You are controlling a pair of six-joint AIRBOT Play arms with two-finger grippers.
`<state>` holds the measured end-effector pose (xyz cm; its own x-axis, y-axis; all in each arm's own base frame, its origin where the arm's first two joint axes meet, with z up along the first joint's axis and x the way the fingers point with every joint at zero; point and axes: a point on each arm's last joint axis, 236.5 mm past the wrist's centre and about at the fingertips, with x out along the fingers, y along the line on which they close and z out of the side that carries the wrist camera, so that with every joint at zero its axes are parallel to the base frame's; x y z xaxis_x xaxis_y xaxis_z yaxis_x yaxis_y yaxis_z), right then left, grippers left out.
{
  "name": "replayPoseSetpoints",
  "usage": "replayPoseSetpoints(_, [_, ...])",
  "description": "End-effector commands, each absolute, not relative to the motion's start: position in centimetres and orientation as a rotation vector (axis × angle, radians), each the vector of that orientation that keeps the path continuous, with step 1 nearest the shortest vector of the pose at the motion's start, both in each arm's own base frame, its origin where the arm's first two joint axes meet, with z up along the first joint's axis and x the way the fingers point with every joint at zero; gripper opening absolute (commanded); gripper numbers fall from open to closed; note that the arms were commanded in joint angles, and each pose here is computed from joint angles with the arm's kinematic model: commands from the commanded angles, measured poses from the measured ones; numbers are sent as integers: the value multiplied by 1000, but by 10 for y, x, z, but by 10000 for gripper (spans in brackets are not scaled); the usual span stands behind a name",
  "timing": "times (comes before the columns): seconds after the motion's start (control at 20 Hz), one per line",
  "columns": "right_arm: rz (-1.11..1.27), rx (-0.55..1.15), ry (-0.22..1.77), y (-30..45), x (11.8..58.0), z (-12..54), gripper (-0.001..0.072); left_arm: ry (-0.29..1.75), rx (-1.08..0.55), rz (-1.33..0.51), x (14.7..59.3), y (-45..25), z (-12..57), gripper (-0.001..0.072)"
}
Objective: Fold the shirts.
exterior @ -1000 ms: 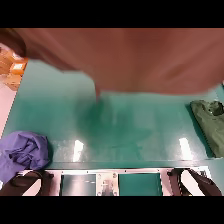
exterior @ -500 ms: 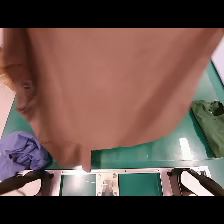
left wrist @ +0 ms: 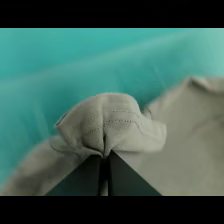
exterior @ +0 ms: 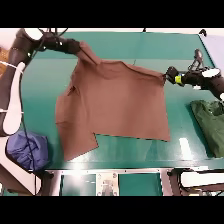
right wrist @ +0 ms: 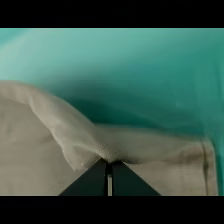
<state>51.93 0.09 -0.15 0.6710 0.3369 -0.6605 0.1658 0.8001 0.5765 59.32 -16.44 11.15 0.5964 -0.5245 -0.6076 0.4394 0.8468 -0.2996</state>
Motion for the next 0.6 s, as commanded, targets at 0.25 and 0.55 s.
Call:
replayPoseSetpoints(0.25, [206, 772, 1075, -46, 449, 6, 313, 1130, -283, -546, 515, -64, 96, 566])
replayPoseSetpoints(0.55, [43, 874, 1223, -51, 319, -29, 313, 1564, -585, -454, 386, -5, 28, 472])
